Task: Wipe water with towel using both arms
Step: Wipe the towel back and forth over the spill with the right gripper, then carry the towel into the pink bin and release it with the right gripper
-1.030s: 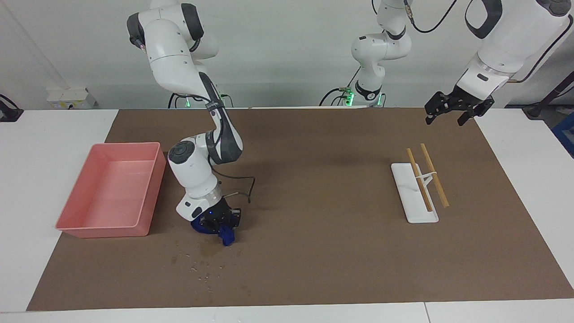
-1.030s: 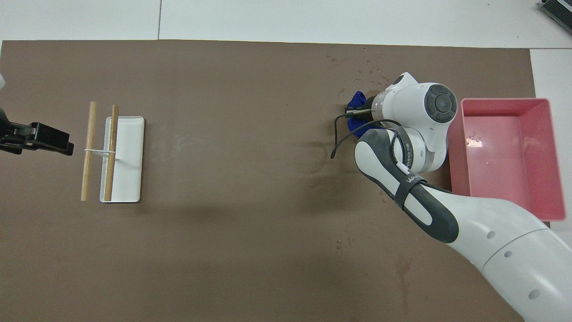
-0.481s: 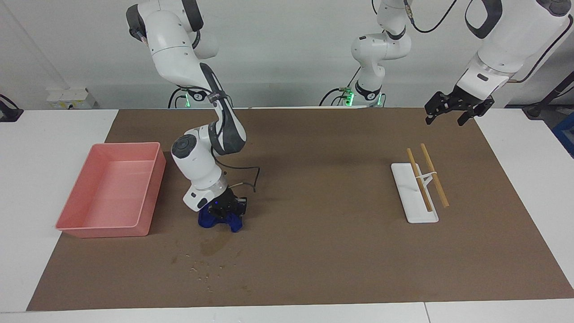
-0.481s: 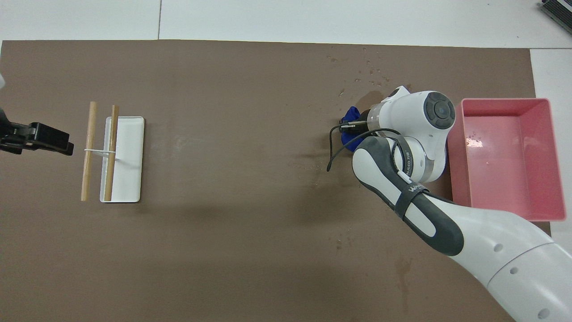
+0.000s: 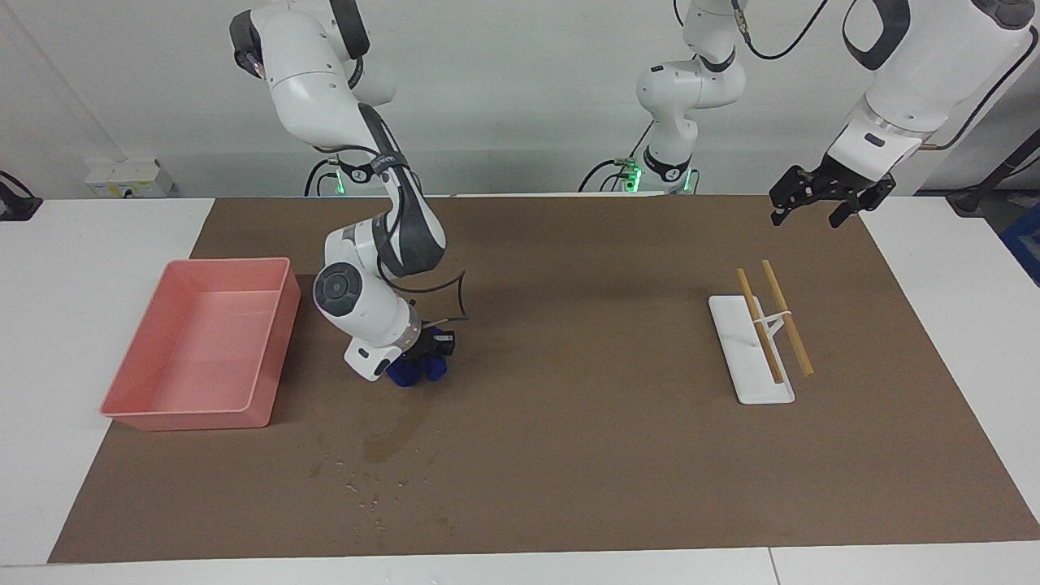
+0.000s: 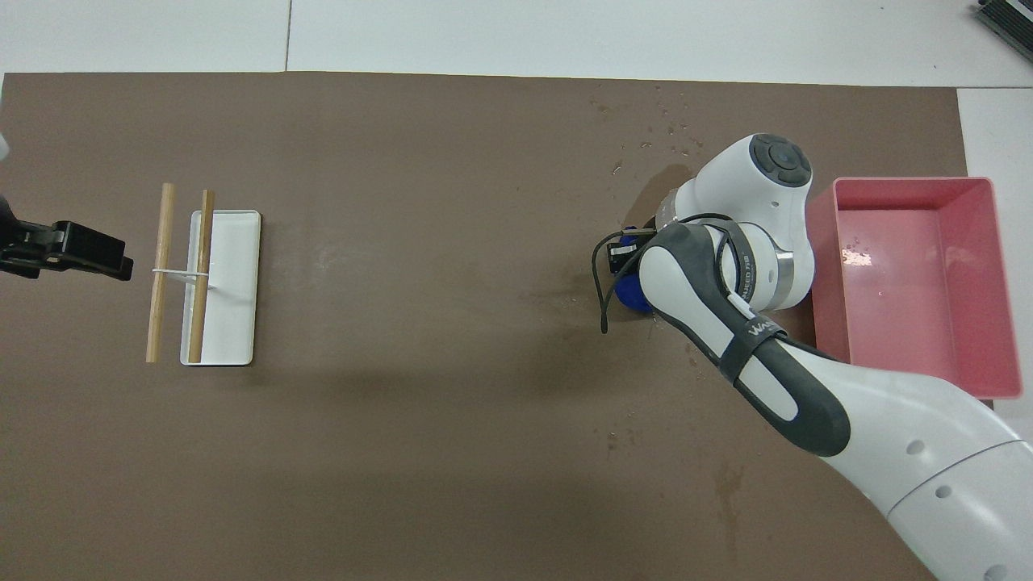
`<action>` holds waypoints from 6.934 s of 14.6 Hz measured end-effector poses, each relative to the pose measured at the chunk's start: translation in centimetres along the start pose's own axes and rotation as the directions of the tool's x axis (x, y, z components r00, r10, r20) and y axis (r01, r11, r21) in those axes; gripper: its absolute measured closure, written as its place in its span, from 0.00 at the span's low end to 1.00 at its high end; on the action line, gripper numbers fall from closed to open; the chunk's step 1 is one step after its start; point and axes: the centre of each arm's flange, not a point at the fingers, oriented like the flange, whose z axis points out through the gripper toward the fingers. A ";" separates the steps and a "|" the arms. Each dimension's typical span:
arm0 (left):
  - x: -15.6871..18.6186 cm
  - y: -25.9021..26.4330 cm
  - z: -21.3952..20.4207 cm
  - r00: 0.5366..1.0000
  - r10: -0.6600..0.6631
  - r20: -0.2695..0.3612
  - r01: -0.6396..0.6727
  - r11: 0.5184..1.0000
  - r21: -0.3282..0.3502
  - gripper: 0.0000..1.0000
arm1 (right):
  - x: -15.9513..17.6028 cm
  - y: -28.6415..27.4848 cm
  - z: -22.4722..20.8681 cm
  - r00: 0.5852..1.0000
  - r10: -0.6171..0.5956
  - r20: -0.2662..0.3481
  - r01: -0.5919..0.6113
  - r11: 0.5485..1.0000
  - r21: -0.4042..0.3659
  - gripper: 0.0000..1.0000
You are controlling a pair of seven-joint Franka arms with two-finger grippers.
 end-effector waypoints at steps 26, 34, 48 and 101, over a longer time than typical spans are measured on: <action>0.0 0.0 0.0 1.000 0.000 0.000 0.000 1.000 0.000 0.00 | 2.4 -6.6 -12.9 0.972 0.114 -0.204 -0.103 0.993 0.063 0.81; 0.0 0.0 0.0 1.000 0.000 0.000 0.000 1.000 0.000 0.00 | 6.4 -1.5 -8.6 0.935 -0.016 -0.354 0.033 0.999 0.041 0.81; 0.0 0.0 0.0 1.000 0.000 0.000 0.000 1.000 0.000 0.00 | 5.1 3.6 -0.8 0.903 -0.224 -0.366 0.203 0.974 -0.095 0.81; 0.0 0.0 0.0 1.000 0.000 0.000 0.000 1.000 0.000 0.00 | -11.9 20.1 -25.6 0.774 -0.631 0.054 0.558 0.639 -0.530 0.11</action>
